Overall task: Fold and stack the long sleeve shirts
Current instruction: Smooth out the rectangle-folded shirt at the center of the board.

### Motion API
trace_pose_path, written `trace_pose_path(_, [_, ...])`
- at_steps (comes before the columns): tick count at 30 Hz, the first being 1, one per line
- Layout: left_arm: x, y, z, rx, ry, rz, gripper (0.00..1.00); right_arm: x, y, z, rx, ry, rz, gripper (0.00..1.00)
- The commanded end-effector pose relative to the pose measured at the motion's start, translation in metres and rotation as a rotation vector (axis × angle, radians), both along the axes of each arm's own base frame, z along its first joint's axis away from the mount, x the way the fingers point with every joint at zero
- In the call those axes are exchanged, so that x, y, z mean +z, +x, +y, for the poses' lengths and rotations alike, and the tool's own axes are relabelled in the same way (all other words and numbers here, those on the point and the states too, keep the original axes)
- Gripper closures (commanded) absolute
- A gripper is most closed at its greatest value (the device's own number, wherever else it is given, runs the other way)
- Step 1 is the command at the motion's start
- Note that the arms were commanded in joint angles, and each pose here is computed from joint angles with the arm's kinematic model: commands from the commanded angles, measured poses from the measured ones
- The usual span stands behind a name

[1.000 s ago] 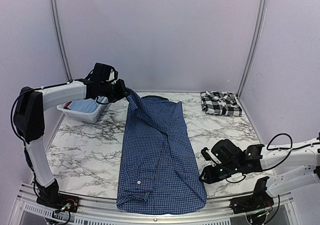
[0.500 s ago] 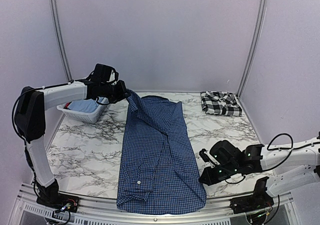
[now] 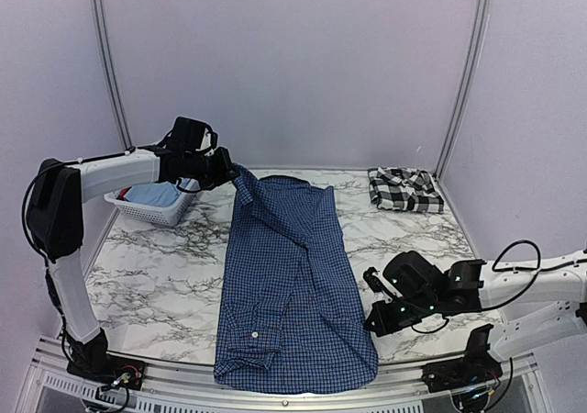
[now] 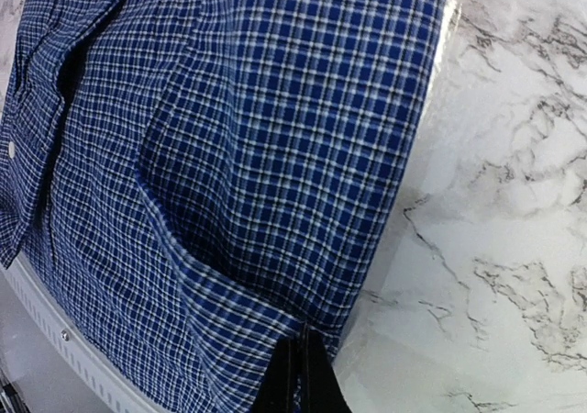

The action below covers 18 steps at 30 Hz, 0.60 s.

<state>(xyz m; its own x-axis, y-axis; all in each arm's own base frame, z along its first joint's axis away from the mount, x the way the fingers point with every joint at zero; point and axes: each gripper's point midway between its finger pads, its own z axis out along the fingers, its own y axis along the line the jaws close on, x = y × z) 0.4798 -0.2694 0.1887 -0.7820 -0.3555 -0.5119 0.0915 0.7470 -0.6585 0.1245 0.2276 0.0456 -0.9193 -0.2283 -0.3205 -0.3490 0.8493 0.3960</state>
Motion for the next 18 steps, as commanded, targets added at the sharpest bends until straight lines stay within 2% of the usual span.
trace_pose_path(1, [-0.006,0.002,-0.003,-0.012,0.004,0.015,1.0,0.02,0.002,0.012,0.021,0.029,-0.029,1.0])
trace_pose_path(8, [-0.007,0.002,-0.004,-0.016,0.0,0.017,1.0,0.015,0.001,0.017,0.038,-0.006,-0.025,1.0])
trace_pose_path(13, [-0.007,0.001,-0.003,-0.015,0.004,0.016,1.0,0.035,0.033,0.01,-0.046,-0.073,-0.147,0.95])
trace_pose_path(18, [-0.007,0.0,-0.003,-0.017,0.002,0.017,1.0,0.038,0.057,0.018,-0.049,-0.09,-0.177,0.94])
